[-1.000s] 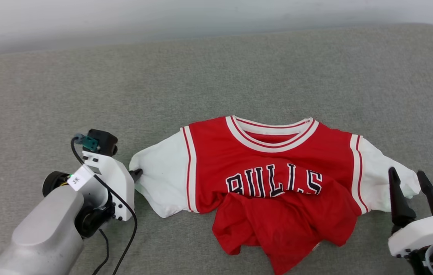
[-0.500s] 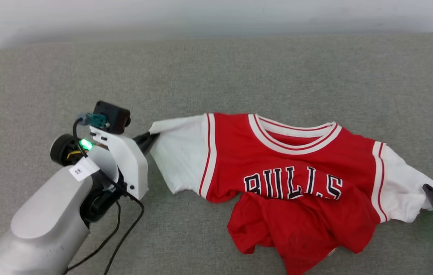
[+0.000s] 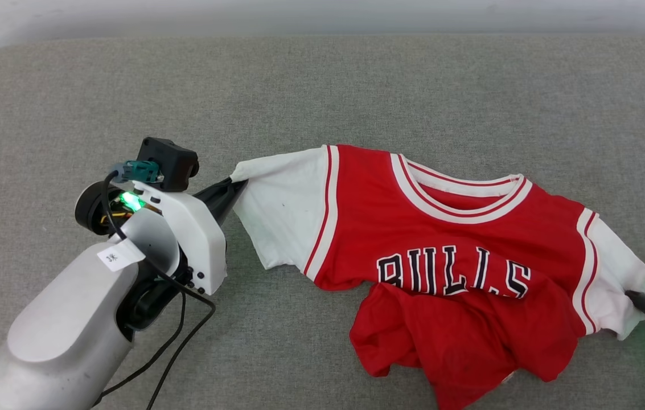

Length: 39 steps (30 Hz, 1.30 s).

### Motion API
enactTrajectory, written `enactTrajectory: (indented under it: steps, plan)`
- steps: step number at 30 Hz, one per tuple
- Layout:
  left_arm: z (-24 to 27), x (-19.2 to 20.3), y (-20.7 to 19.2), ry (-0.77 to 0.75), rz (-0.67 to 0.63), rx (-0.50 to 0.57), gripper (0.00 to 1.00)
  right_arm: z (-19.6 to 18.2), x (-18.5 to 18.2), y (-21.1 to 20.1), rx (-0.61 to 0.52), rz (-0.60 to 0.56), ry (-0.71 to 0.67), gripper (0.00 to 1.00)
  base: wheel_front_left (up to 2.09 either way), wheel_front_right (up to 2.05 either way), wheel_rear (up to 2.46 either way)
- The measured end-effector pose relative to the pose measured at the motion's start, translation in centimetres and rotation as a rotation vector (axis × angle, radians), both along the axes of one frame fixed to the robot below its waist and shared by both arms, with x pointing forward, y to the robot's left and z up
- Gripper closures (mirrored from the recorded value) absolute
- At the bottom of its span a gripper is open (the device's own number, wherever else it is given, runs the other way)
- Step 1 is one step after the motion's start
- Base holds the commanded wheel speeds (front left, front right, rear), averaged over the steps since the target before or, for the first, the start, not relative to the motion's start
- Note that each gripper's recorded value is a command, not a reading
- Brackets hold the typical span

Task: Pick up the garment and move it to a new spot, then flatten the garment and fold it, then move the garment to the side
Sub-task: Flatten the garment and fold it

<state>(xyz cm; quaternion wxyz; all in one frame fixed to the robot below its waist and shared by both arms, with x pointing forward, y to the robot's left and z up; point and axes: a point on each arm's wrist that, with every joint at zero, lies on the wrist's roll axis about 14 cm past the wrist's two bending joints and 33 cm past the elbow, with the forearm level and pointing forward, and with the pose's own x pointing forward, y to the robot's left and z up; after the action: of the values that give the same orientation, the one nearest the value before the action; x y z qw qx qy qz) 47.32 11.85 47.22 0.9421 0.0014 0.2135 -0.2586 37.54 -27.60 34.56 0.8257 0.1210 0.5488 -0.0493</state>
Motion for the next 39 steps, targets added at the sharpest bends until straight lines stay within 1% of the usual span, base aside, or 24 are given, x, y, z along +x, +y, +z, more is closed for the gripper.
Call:
enactTrajectory:
  steps: [2,5,7,9,14,19,22,30,33,39]
  plan:
    - [0.1,-0.1,-0.1,-0.001,-0.002,-0.001,1.00,0.0,-0.1,0.6,0.017,0.004,0.010,1.00,0.00,0.00,0.00]
    - [0.5,-0.1,-0.2,-0.017,-0.011,-0.005,1.00,0.9,0.3,0.4,0.018,0.001,-0.020,1.00,0.00,0.00,0.00]
    - [1.2,0.0,-0.2,-0.040,-0.007,-0.010,1.00,2.1,1.1,-0.1,0.004,-0.003,-0.077,1.00,0.00,0.00,0.00]
    - [2.0,0.2,0.2,-0.073,0.007,-0.007,1.00,3.8,2.1,-0.9,-0.036,0.003,-0.148,1.00,0.00,0.00,0.00]
    - [5.5,1.4,1.3,-0.180,0.052,-0.011,1.00,10.8,5.7,-3.0,-0.144,0.012,-0.398,1.00,0.00,0.00,0.00]
    - [10.8,3.6,3.0,-0.325,0.132,-0.039,1.00,16.4,7.9,-3.5,-0.234,0.040,-0.579,1.00,0.00,0.00,0.00]
    - [13.5,5.3,4.2,-0.396,0.193,-0.064,1.00,19.7,9.6,-3.0,-0.276,0.063,-0.697,1.00,0.00,0.00,0.00]
    - [18.8,10.0,7.0,-0.513,0.312,-0.125,1.00,28.6,15.4,-0.9,-0.378,0.111,-0.996,1.00,0.00,0.00,0.00]
    - [21.2,12.0,8.2,-0.579,0.353,-0.123,1.00,32.2,17.8,-0.1,-0.425,0.126,-1.104,1.00,0.00,0.00,0.00]
    - [26.5,15.6,9.7,-0.751,0.394,-0.113,1.00,38.5,22.0,1.9,-0.481,0.144,-1.304,1.00,0.00,0.00,0.00]
